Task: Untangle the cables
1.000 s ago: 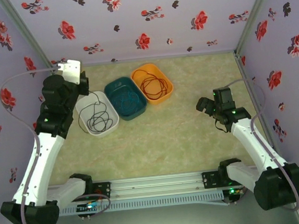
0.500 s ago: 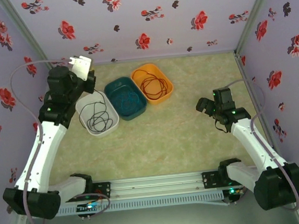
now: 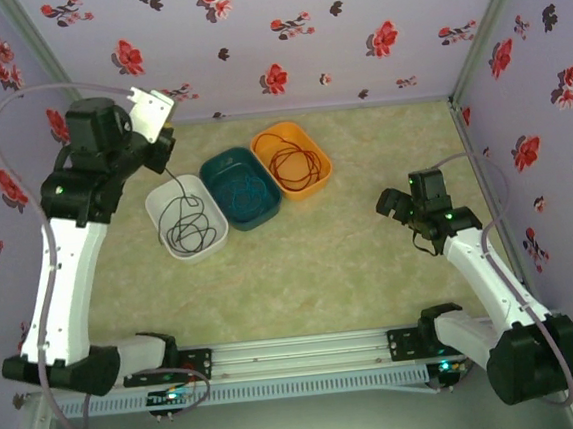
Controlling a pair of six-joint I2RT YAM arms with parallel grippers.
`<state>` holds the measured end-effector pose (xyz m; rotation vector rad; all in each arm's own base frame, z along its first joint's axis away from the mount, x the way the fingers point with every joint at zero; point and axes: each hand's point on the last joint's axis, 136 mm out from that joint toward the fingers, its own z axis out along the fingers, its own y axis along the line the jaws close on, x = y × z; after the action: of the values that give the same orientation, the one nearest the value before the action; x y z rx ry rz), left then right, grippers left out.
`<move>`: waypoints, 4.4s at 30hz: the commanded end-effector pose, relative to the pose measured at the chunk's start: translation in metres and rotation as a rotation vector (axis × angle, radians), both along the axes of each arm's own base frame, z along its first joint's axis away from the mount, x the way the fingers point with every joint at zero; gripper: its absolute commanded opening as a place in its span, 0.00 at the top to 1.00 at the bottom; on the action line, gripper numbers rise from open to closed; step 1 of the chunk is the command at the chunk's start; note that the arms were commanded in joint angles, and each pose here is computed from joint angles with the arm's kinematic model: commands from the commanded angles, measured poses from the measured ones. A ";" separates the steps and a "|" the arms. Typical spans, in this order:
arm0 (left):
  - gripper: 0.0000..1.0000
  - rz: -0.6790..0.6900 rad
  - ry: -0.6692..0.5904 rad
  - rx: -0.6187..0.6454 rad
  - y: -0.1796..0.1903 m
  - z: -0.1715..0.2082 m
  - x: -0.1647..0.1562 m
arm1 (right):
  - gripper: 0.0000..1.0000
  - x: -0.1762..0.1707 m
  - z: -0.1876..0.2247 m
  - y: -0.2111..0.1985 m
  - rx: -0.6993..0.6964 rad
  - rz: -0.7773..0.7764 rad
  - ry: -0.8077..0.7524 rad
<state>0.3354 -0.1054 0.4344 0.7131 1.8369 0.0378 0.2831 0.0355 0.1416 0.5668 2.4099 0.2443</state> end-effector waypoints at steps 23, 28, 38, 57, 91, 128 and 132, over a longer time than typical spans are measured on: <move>1.00 -0.080 -0.088 0.082 -0.010 0.007 0.023 | 0.01 -0.005 0.005 0.000 0.011 0.002 -0.009; 1.00 -0.081 -0.076 0.077 -0.012 -0.008 0.030 | 0.01 -0.006 0.004 -0.001 0.012 0.002 -0.008; 1.00 -0.069 -0.007 0.109 -0.011 -0.042 0.041 | 0.01 -0.009 0.003 0.000 0.017 0.004 -0.009; 1.00 -0.181 0.442 0.093 -0.015 -0.146 0.006 | 0.01 -0.011 -0.003 0.001 0.026 0.006 0.000; 1.00 -0.047 0.432 0.253 0.039 -0.312 0.139 | 0.01 -0.007 0.001 0.002 0.027 0.009 -0.011; 0.00 0.201 0.207 -0.121 0.048 -0.190 0.083 | 0.01 -0.007 0.003 -0.017 -0.076 -0.038 -0.031; 0.00 0.416 0.101 -0.210 0.081 -0.182 0.055 | 0.01 -0.007 0.006 -0.035 -0.171 -0.087 -0.055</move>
<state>0.3953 -0.0542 0.2536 0.4527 2.0395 0.0118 0.2769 0.0206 0.1424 0.5704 2.3701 0.1499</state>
